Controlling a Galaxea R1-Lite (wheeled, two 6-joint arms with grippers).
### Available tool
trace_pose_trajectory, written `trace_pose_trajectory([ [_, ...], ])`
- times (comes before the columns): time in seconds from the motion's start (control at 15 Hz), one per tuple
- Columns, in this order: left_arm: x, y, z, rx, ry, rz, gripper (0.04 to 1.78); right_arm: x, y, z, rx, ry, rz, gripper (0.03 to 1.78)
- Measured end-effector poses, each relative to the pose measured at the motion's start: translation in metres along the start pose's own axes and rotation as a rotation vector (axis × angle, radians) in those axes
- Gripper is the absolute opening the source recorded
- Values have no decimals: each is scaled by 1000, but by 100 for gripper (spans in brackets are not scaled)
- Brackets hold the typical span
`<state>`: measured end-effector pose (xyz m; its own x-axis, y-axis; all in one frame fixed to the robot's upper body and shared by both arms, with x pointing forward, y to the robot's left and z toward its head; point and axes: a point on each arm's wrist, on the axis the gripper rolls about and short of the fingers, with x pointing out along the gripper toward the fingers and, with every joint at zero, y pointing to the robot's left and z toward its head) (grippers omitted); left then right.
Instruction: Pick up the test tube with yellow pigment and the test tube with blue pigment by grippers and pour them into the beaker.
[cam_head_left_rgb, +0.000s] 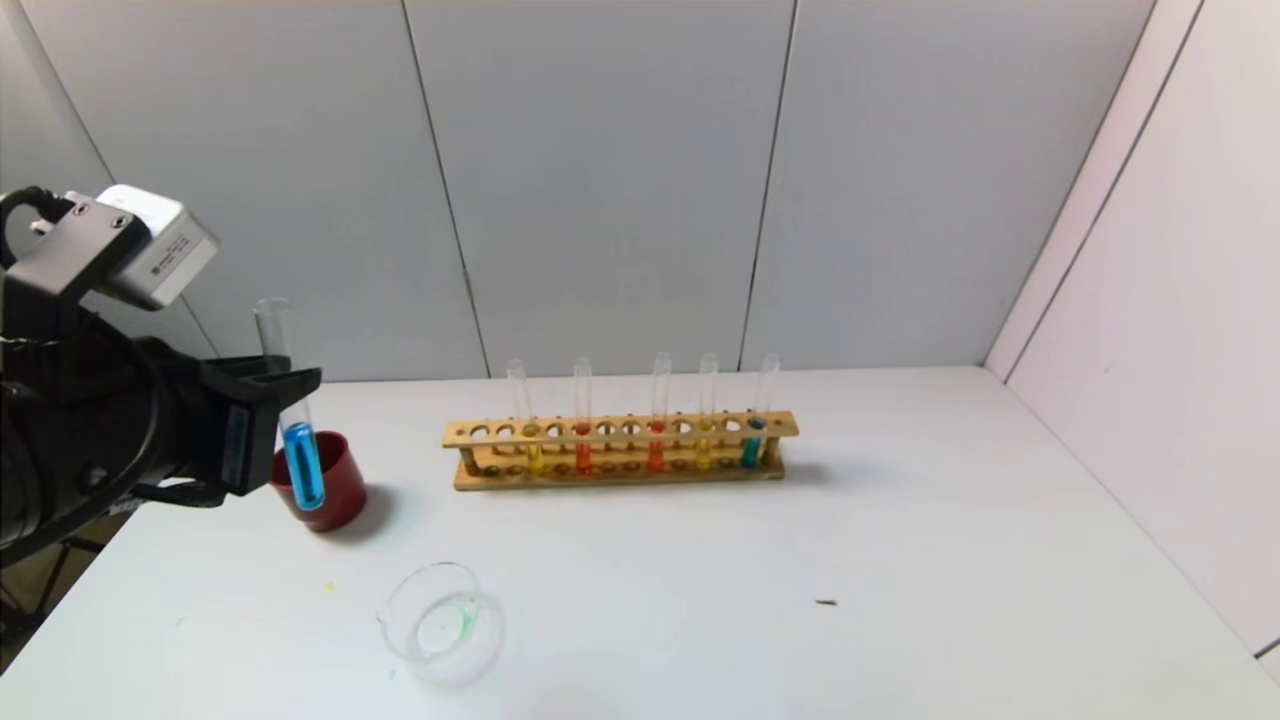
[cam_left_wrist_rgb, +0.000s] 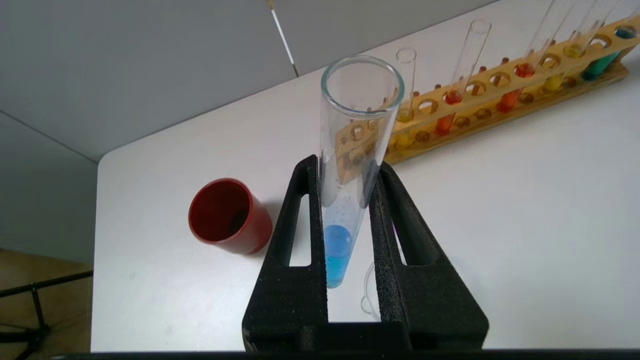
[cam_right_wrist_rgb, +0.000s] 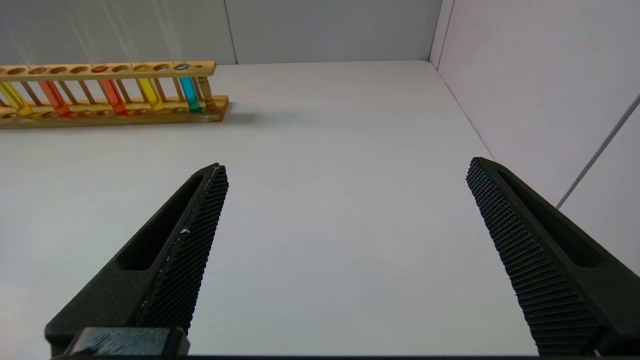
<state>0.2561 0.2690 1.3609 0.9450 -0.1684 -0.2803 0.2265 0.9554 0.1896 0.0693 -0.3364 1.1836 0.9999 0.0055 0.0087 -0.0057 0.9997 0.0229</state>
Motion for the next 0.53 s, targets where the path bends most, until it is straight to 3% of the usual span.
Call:
trace_pose_trajectory([
  [0.27, -11, -1, -15, 26, 46, -12, 32, 0, 0, 0, 0, 0, 0, 174],
  [0.53, -7, -5, -37, 155, 126, -43, 32, 0, 0, 0, 0, 0, 0, 174],
])
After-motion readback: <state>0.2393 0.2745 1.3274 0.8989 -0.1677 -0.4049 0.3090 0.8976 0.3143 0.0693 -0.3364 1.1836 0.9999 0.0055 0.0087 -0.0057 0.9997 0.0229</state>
